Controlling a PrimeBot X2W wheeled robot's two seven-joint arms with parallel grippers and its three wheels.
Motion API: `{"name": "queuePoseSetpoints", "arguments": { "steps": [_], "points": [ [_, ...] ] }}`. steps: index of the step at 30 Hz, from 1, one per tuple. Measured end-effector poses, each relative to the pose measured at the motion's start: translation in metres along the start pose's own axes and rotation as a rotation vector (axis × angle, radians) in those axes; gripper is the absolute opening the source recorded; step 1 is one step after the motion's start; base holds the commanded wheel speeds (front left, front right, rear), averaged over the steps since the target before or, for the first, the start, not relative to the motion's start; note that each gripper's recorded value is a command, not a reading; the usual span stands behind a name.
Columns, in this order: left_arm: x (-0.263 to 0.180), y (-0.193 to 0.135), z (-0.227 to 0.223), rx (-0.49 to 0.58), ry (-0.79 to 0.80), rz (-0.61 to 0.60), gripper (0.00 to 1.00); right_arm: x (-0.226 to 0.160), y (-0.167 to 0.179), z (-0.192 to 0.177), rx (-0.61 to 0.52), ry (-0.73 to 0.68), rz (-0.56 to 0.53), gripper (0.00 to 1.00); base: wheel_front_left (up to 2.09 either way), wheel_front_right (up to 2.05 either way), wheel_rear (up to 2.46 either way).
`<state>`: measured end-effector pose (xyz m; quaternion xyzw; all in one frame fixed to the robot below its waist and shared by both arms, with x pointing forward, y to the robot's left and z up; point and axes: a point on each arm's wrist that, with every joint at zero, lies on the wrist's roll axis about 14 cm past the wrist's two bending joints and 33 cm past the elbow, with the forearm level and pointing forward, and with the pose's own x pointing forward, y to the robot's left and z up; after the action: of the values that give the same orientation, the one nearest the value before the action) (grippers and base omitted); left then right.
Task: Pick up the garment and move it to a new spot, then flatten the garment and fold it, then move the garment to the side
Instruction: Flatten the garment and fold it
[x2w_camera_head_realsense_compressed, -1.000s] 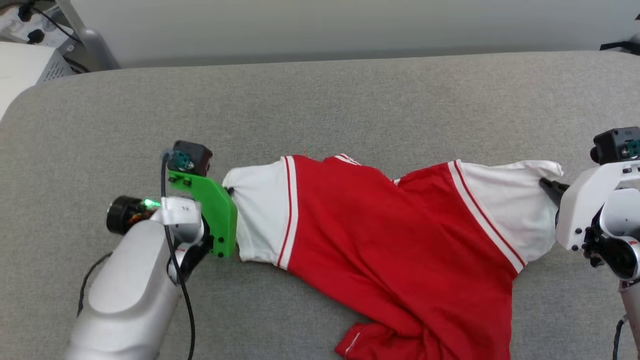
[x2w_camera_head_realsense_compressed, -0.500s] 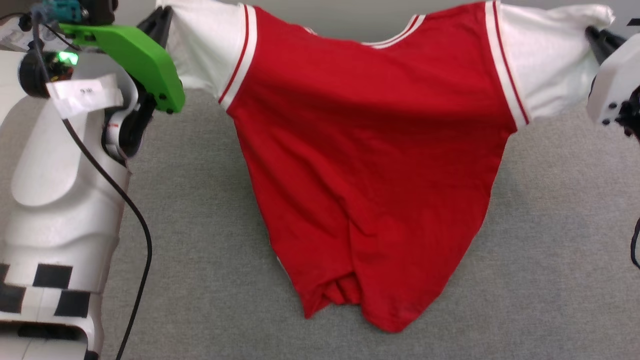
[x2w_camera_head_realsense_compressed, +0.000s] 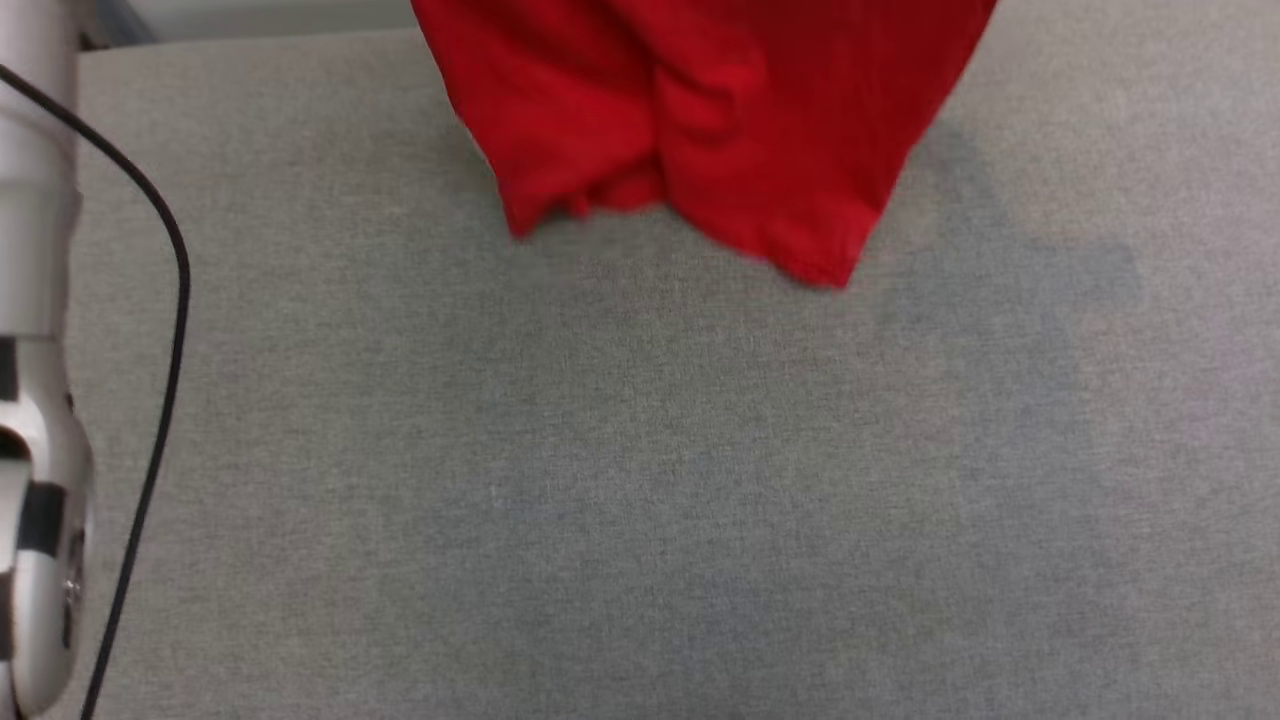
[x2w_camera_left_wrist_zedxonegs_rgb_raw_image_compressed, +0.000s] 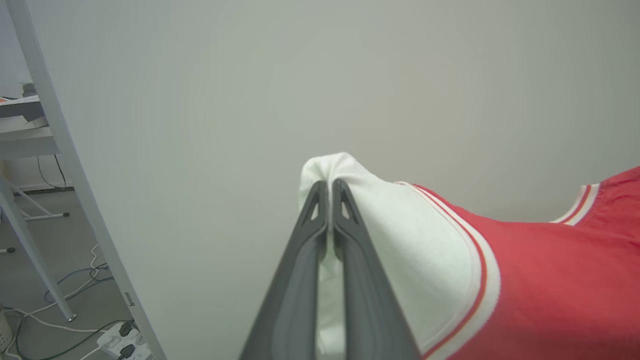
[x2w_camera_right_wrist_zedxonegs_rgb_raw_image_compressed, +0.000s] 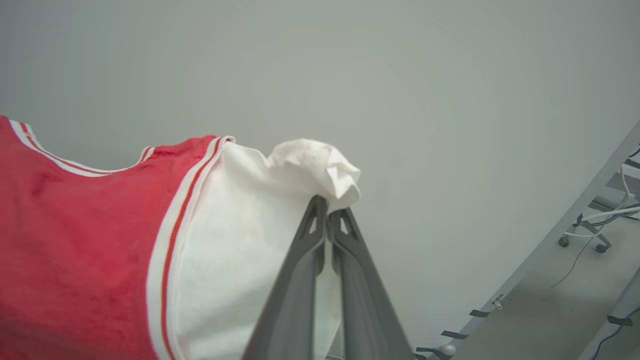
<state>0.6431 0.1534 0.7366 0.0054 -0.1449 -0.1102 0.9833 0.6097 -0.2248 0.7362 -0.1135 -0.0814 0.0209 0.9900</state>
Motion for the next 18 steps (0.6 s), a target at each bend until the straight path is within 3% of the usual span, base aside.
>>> {"name": "queuePoseSetpoints", "arguments": {
  "steps": [5, 11, 18],
  "points": [
    [0.025, 0.005, -0.004, 0.014, -0.035, 0.009, 0.00, 0.027, 0.005, 0.003, 0.032, -0.056, -0.001, 0.00, 0.00, 0.00, 0.00],
    [0.040, 0.015, -0.044, 0.002, -0.007, 0.036, 0.00, 0.054, 0.022, -0.016, 0.049, -0.073, 0.024, 0.00, 0.00, 0.00, 0.00],
    [0.039, 0.025, -0.119, -0.054, 0.097, 0.064, 0.00, 0.072, 0.050, -0.090, 0.075, 0.059, 0.067, 0.00, 0.00, 0.00, 0.00]
  ]
}}
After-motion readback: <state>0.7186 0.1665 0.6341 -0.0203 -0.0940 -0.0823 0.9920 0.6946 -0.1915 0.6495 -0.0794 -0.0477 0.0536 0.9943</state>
